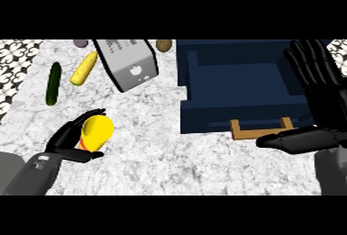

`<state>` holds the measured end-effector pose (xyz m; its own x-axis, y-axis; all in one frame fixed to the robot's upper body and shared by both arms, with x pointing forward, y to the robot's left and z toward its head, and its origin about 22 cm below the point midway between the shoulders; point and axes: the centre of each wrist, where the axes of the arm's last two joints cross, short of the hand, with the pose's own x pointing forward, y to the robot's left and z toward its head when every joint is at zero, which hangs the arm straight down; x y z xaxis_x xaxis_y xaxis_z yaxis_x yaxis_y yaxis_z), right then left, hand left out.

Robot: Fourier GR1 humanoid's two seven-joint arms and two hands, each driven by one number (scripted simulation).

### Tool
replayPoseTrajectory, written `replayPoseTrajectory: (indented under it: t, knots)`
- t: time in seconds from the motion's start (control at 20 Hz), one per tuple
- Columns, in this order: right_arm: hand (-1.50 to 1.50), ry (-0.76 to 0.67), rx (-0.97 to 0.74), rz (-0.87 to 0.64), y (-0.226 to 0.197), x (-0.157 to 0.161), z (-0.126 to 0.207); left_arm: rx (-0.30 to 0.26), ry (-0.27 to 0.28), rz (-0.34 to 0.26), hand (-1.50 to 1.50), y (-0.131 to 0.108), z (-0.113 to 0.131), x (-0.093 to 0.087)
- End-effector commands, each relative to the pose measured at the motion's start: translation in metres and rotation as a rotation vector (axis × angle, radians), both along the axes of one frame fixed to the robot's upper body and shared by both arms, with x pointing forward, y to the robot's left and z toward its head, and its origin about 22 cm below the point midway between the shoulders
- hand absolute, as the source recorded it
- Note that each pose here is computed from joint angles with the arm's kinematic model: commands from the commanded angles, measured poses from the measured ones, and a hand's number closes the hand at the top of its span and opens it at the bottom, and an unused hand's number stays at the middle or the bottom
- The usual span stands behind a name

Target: Pick up the cup, place it into the drawer and close the drawer

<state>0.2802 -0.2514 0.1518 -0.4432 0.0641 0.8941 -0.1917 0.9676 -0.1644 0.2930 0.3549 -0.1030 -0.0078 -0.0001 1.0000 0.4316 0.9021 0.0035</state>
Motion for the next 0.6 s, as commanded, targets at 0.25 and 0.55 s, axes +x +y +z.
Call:
replayPoseTrajectory:
  t: [0.25, 0.55]
  knots:
    - [-1.5, 0.011, -0.033, -0.03, -0.017, -0.003, 0.001, -0.135, -0.316, 0.009, 1.5, -0.02, -0.005, 0.0]
    - [-1.5, 0.002, -0.003, -0.019, -0.008, -0.007, 0.004, -0.271, -0.389, 0.097, 1.5, -0.034, 0.0, 0.014]
